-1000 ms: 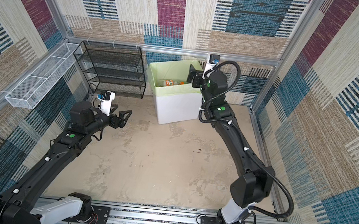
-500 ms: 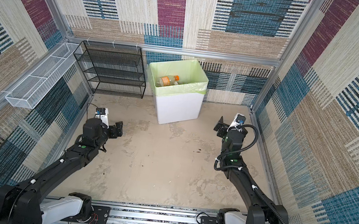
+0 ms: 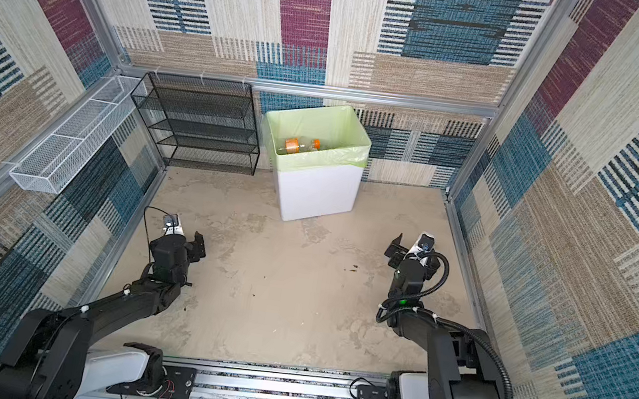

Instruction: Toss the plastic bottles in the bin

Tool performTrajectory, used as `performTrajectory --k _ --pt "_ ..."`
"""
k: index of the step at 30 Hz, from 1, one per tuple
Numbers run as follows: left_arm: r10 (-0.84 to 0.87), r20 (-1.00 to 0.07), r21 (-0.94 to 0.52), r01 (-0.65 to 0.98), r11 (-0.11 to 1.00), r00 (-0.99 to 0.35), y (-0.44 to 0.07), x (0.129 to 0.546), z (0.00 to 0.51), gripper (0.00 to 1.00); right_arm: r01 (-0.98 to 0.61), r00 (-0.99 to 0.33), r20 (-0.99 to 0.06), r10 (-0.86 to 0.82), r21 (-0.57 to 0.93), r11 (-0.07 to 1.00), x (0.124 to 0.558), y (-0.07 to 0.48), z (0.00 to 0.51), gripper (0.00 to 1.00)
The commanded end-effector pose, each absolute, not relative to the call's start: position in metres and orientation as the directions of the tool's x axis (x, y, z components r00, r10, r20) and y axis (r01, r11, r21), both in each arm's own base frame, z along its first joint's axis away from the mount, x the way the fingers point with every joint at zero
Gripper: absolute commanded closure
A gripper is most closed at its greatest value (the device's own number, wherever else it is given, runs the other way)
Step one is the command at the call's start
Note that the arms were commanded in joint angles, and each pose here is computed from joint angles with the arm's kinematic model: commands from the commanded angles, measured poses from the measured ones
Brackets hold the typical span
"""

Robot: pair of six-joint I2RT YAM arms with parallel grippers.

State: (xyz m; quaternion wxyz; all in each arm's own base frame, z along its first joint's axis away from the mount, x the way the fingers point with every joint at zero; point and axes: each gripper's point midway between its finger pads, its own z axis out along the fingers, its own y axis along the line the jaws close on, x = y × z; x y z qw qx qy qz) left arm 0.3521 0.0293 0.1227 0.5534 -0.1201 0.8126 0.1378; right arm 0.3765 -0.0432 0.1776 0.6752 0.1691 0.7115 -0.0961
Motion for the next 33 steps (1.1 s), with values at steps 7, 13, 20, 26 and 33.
performTrajectory --k 7,13,20,26,33 --pt "0.065 -0.967 0.137 -0.288 0.948 -0.246 0.025 0.373 0.125 0.06 0.273 0.025 -0.999 0.043 0.048 0.961 0.366 -0.031 0.181 0.01" --pt "0.061 -0.954 0.126 -0.210 0.970 -0.294 0.019 0.384 0.114 0.03 0.173 0.049 -0.999 0.015 0.023 0.985 0.361 -0.016 0.167 0.01" --pt "0.025 -0.934 0.086 -0.156 0.984 -0.356 0.020 0.397 0.097 0.01 0.071 0.044 -0.999 0.004 0.007 0.997 0.365 -0.006 0.156 0.01" --pt "0.024 -0.939 0.081 -0.151 0.985 -0.344 0.020 0.398 0.097 0.01 0.075 0.018 -1.000 0.013 0.015 0.997 0.368 -0.008 0.153 0.01" --pt "0.028 -0.941 0.084 -0.153 0.985 -0.338 0.021 0.398 0.098 0.01 0.136 0.021 -0.999 0.036 0.038 0.990 0.367 -0.018 0.153 0.01"
